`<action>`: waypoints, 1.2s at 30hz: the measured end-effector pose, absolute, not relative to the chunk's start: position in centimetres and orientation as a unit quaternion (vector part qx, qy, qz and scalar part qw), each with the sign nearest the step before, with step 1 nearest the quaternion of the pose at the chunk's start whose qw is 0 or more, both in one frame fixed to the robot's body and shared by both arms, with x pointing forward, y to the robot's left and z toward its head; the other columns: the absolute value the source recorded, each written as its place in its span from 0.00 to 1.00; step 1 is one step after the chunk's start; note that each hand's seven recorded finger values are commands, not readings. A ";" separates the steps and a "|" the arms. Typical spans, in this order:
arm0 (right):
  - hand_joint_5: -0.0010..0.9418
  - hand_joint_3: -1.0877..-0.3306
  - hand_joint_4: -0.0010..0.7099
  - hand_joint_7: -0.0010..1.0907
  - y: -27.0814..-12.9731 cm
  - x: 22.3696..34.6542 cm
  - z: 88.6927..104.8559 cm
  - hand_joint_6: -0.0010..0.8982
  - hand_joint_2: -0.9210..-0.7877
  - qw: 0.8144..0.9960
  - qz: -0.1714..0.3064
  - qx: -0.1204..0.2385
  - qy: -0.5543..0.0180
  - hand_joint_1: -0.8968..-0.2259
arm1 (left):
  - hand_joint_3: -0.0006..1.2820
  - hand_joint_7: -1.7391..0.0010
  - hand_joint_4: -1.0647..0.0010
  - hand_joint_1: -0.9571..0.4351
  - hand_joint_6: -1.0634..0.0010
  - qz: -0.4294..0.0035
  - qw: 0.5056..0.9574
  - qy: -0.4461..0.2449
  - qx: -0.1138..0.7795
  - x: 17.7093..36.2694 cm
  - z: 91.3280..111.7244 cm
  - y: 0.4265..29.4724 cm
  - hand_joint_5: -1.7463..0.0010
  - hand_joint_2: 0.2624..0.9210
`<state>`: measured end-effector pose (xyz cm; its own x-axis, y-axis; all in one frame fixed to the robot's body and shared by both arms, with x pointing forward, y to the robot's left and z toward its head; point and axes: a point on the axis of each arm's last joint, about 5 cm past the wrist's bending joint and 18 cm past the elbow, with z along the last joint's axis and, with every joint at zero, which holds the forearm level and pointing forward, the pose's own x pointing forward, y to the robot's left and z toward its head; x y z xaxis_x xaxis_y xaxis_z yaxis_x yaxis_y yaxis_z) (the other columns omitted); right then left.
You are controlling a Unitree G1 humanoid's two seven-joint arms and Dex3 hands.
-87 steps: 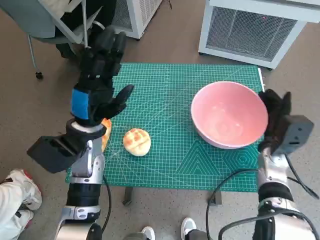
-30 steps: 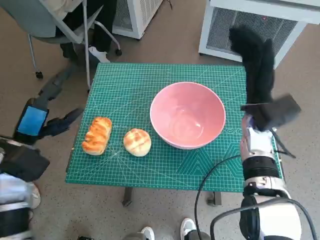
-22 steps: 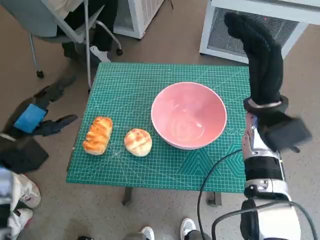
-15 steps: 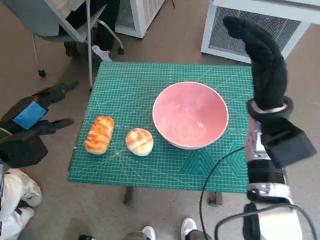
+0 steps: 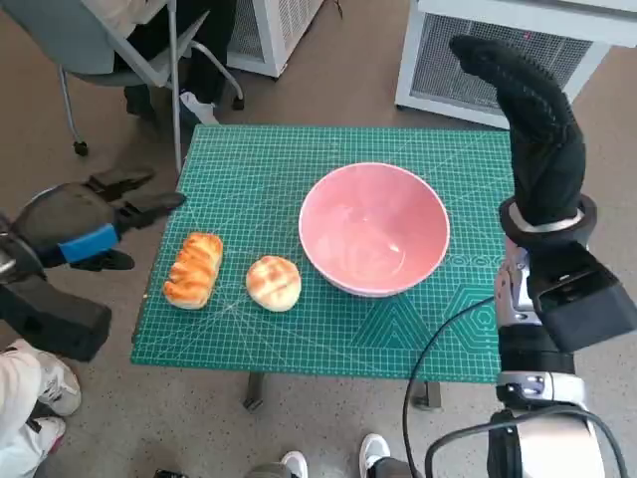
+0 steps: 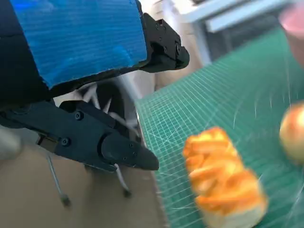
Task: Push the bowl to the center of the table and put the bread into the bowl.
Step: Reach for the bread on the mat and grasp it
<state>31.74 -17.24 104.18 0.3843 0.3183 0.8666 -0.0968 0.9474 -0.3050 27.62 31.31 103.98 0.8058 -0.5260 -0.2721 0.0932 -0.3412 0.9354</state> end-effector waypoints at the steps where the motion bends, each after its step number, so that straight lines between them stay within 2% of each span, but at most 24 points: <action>1: 0.01 0.39 0.42 0.57 -17.2 31.7 104.0 0.05 0.00 0.827 0.125 -0.104 -0.538 0.48 | 0.00 0.99 0.73 0.47 0.66 -0.284 0.548 -0.146 0.773 27.8 103.9 31.3 1.00 0.70; 8: 0.01 0.39 0.42 0.57 -17.5 31.5 103.3 0.05 0.00 0.836 0.123 -0.112 -0.523 0.48 | 0.00 0.99 0.70 0.48 0.63 -0.303 0.533 -0.165 0.773 28.3 102.9 31.4 0.99 0.69; 19: 0.01 0.38 0.42 0.58 -17.5 31.3 103.6 0.05 0.00 0.830 0.126 -0.120 -0.529 0.48 | 0.01 0.98 0.68 0.53 0.59 -0.344 0.510 -0.170 0.770 29.1 100.7 30.3 0.99 0.71; 36: 0.01 0.37 0.42 0.58 -18.4 31.0 103.3 0.04 0.00 0.833 0.124 -0.120 -0.526 0.49 | 0.01 1.00 0.68 0.55 0.60 -0.362 0.480 -0.165 0.782 29.8 99.3 29.6 1.00 0.78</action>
<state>31.00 -18.38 103.34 0.4170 0.3323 0.8460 -0.0796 0.9406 -0.3302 29.81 29.59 99.31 0.6833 -0.6053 -0.4084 0.0901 -0.4852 0.8697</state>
